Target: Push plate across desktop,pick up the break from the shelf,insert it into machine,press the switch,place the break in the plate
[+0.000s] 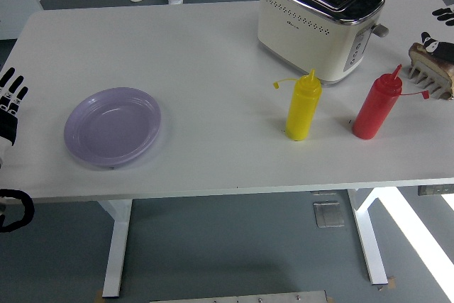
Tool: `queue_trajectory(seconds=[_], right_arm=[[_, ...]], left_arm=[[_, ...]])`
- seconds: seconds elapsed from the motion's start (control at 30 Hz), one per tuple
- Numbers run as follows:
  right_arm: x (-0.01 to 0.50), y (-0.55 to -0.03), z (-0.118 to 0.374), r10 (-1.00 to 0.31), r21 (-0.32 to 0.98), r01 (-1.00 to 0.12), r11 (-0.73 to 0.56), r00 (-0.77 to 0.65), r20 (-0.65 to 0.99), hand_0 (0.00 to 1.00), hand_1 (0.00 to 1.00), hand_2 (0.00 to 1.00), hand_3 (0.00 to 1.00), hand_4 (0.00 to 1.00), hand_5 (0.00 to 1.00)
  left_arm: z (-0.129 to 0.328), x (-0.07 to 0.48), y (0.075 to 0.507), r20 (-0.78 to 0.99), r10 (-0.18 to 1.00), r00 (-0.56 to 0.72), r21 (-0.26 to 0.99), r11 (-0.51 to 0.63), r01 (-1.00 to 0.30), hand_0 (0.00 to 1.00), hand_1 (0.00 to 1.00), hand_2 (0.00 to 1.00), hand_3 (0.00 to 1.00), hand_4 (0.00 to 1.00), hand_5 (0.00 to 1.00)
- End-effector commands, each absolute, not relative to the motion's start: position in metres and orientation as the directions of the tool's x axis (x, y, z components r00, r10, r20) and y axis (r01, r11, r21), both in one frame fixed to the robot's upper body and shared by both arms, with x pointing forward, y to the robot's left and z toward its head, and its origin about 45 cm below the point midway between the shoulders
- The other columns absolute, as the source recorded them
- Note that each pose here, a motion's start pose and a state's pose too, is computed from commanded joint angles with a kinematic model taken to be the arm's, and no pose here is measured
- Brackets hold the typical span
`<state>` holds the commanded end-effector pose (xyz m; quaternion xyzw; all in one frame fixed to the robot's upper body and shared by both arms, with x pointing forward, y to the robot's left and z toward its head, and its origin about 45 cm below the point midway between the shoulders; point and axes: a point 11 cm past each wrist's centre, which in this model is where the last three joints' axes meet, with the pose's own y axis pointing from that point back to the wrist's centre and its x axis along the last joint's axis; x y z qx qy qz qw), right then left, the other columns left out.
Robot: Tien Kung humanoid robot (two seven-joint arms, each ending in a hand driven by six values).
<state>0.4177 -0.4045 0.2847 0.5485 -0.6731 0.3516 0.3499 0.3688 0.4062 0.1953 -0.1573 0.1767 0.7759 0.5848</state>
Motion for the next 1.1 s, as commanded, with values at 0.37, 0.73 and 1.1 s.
queue_trajectory(seconds=[0.37,0.73,1.1], right_arm=[[0.416,-0.399,0.267,-0.393,-0.047,-0.99,0.131,-0.096,0.915,0.776,0.736,0.737,0.73,0.711,0.247],[0.416,-0.405,0.247,-0.355,0.005,-0.989,0.148,-0.048,0.934,0.774,0.743,0.745,0.741,0.757,0.287],[0.42,-0.414,0.242,-0.311,0.003,-0.985,0.171,-0.051,0.949,0.773,0.743,0.745,0.741,0.76,0.29]], left_arm=[[0.177,0.368,0.396,-0.447,0.853,-0.268,0.138,-0.231,-0.963,0.918,0.826,0.791,0.839,0.808,0.998],[0.171,0.368,0.384,-0.458,0.853,-0.251,0.157,-0.201,-0.967,0.915,0.824,0.79,0.841,0.818,0.998],[0.165,0.367,0.38,-0.464,0.85,-0.25,0.172,-0.19,-0.967,0.912,0.823,0.789,0.838,0.818,0.998]])
